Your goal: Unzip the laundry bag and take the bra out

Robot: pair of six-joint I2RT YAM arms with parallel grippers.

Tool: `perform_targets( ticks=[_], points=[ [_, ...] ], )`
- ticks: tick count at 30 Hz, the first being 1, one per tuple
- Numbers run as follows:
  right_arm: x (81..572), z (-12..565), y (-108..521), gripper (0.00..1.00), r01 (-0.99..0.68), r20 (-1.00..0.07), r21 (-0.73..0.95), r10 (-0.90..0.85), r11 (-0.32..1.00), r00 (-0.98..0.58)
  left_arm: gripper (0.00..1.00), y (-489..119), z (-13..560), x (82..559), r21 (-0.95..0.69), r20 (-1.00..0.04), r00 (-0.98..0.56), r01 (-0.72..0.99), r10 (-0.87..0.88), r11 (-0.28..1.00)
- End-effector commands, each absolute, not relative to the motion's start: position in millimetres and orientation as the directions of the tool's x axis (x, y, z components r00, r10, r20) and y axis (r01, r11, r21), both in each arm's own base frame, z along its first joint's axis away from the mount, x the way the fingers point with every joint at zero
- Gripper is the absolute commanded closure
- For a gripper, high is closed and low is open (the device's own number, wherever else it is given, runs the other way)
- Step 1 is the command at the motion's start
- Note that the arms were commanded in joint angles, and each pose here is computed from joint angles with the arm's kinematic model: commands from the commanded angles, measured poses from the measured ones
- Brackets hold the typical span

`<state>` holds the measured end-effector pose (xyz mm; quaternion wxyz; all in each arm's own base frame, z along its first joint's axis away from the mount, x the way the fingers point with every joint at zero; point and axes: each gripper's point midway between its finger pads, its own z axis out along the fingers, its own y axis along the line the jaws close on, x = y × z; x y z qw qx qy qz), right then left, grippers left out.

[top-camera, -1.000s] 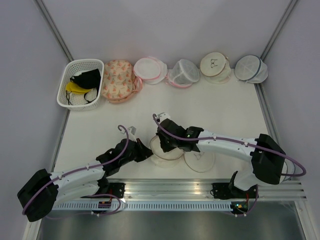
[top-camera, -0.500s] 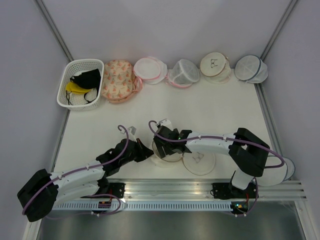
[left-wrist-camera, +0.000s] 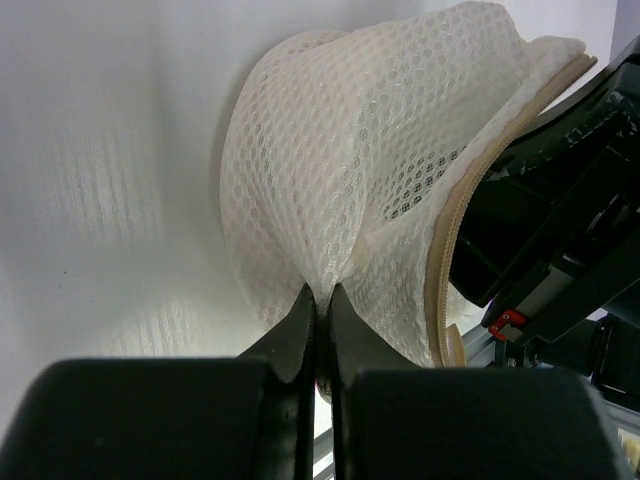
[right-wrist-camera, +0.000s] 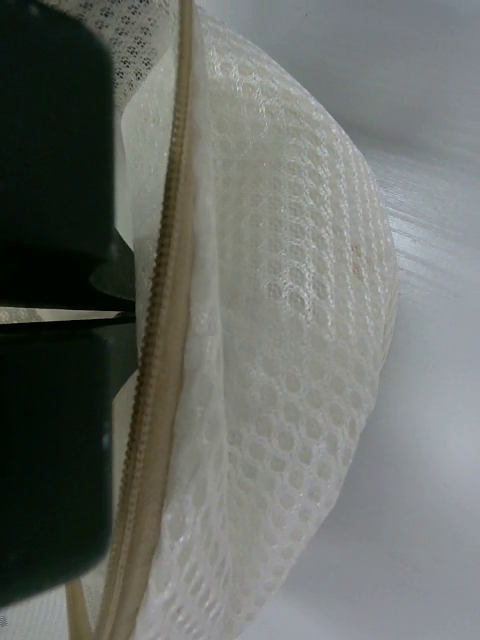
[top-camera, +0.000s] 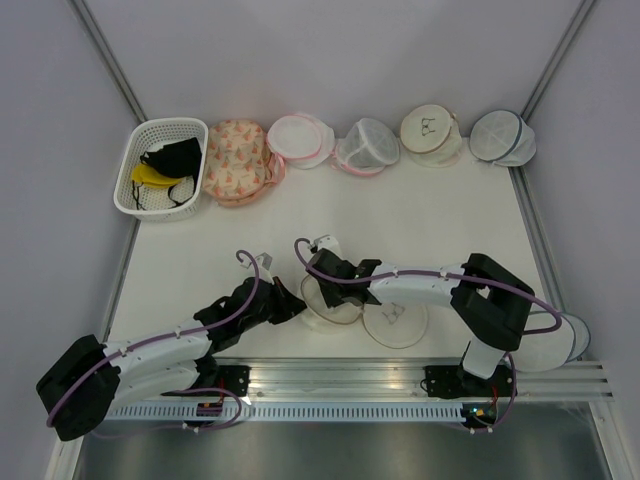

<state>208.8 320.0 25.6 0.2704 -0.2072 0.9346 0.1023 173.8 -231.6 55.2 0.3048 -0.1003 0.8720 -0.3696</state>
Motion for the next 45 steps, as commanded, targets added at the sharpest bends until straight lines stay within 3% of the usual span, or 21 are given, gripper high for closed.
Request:
perform_targets(
  ticks=[1,8,10,11,12,15,28,35,39,45],
  points=[
    [204,37,344,1.00,-0.463,-0.566,0.184,-0.291,0.867,-0.771,0.98,-240,72,181,-0.741,-0.462,-0.777,0.073,-0.428,0.667],
    [191,85,347,0.99,-0.528,-0.611,0.270,-0.280,0.805,-0.740,0.96,-237,71,181,-0.735,-0.464,-0.774,0.064,-0.432,0.675],
    [185,106,351,1.00,-0.555,-0.632,0.319,-0.264,0.769,-0.729,0.70,-236,70,181,-0.728,-0.463,-0.774,0.054,-0.432,0.684],
    [179,113,354,1.00,-0.574,-0.631,0.347,-0.268,0.742,-0.728,0.52,-235,69,182,-0.724,-0.462,-0.773,0.046,-0.435,0.688],
    [176,125,354,1.00,-0.586,-0.645,0.362,-0.259,0.725,-0.719,0.20,-233,71,185,-0.722,-0.463,-0.763,0.030,-0.451,0.691],
    [173,142,350,0.99,-0.594,-0.662,0.377,-0.242,0.711,-0.709,0.00,-224,71,188,-0.698,-0.474,-0.744,-0.010,-0.472,0.716],
    [162,233,327,1.00,-0.656,-0.745,0.387,-0.200,0.648,-0.637,0.01,-195,92,191,-0.692,-0.536,-0.653,-0.024,-0.535,0.721],
    [141,281,319,0.99,-0.756,-0.784,0.387,-0.243,0.527,-0.571,0.00,-195,91,190,-0.693,-0.528,-0.659,-0.031,-0.536,0.720],
    [133,308,314,1.00,-0.783,-0.831,0.407,-0.166,0.470,-0.531,0.00,-196,91,190,-0.696,-0.526,-0.660,-0.030,-0.537,0.718],
    [138,359,293,1.00,-0.770,-0.882,0.455,0.104,0.447,-0.460,0.00,-196,92,190,-0.697,-0.526,-0.660,-0.027,-0.536,0.717]
  ],
)
